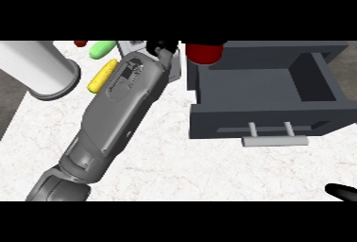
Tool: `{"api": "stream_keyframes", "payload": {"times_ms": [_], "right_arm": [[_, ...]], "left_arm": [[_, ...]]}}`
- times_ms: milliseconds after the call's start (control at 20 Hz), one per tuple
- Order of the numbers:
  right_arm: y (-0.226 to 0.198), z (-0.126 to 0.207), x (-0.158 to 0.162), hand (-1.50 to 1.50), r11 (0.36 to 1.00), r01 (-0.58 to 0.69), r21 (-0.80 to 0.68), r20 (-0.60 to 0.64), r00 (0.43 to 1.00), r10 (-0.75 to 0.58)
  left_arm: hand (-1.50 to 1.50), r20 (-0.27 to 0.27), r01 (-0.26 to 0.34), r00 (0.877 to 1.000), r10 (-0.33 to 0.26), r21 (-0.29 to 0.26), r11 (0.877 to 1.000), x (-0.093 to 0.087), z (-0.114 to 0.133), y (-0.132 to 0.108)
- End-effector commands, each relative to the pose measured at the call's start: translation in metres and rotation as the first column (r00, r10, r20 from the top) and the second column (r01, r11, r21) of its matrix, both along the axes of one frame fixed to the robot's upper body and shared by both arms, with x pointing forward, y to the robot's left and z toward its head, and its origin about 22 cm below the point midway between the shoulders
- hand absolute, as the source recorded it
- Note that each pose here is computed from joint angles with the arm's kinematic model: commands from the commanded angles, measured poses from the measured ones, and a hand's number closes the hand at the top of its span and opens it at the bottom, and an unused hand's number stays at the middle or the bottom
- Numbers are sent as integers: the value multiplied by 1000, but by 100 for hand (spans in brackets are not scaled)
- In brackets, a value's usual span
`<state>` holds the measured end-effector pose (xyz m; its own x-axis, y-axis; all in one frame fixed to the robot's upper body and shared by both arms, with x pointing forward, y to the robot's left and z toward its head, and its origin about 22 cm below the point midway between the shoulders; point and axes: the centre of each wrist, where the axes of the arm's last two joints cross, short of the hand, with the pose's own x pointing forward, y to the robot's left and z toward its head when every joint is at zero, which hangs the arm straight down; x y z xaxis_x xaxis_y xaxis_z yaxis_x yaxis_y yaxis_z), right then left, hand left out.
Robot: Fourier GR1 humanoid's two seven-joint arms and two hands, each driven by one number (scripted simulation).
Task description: Pick up the can, place it into the drawer and close the drawer
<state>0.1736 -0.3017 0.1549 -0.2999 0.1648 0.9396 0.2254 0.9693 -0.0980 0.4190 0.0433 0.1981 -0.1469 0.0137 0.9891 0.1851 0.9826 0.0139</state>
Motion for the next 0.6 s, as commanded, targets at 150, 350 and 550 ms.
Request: {"api": "stream_keyframes", "payload": {"times_ms": [150, 350, 550], "right_arm": [[6, 10, -18, -150, 1000, -22, -7, 8, 1000, 22], [11, 16, -6, -150, 1000, -13, -5, 26, 1000, 13], [4, 0, 1, -150, 1000, -11, -9, 20, 1000, 11]], "left_arm": [[150, -11, -29, 1000, 29, 41, 999, 5, 39, -33], [150, -5, -28, 1000, 29, 84, 996, 10, 42, -43], [150, -36, -33, 999, 37, 103, 994, 8, 47, -55]]}}
